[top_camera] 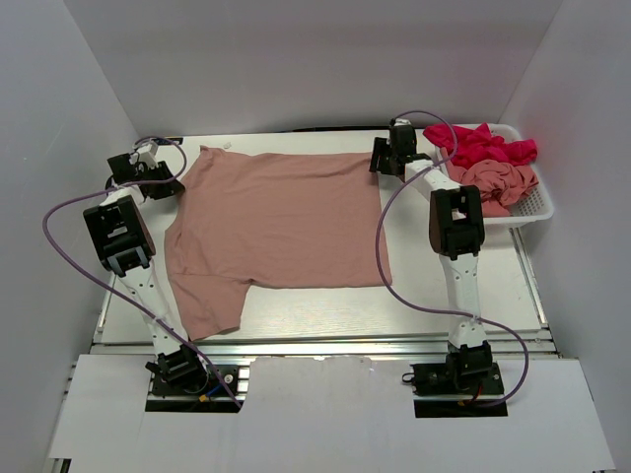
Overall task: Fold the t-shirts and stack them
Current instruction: Flatten out the tshirt
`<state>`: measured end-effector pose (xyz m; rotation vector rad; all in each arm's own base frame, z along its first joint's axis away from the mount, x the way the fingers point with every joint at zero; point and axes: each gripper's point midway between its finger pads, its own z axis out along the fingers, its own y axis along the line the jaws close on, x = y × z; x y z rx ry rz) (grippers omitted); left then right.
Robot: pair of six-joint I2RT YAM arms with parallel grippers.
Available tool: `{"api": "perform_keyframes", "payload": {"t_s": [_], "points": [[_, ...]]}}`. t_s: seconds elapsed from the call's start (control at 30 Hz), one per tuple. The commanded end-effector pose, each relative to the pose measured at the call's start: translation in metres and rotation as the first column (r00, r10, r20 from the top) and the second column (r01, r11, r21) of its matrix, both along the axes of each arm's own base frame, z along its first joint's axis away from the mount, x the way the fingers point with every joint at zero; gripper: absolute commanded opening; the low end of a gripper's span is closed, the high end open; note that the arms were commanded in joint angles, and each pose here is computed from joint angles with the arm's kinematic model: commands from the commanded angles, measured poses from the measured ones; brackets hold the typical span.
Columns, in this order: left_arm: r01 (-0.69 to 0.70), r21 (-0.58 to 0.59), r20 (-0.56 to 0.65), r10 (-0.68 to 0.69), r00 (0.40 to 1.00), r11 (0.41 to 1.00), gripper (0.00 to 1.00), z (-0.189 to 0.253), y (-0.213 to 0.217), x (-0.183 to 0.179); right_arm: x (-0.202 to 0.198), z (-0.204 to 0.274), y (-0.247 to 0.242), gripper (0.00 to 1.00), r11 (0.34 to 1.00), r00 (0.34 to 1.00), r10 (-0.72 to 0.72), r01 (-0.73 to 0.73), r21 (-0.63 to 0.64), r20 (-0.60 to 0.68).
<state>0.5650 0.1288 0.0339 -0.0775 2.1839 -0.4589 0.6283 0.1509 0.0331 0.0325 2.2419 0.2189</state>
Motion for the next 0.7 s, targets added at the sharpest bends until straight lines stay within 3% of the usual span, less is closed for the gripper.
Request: {"api": "perform_keyframes", "payload": {"t_s": [0.0, 0.23, 0.67], "points": [[0.028, 0.003, 0.016, -0.028, 0.999, 1.0, 0.45, 0.009, -0.004, 0.003, 0.001, 0.021, 0.018, 0.67, 0.995, 0.997, 0.065, -0.068, 0.074, 0.048], [0.034, 0.015, 0.01, -0.034, 0.999, 0.999, 0.41, 0.007, -0.005, -0.001, 0.017, 0.036, 0.037, 0.66, 0.981, 0.982, 0.142, -0.156, 0.114, 0.121], [0.06, 0.009, -0.013, -0.06, 0.998, 0.998, 0.31, -0.001, -0.01, -0.005, 0.029, 0.024, 0.043, 0.59, 0.971, 0.973, 0.182, -0.201, 0.132, 0.143]]}}
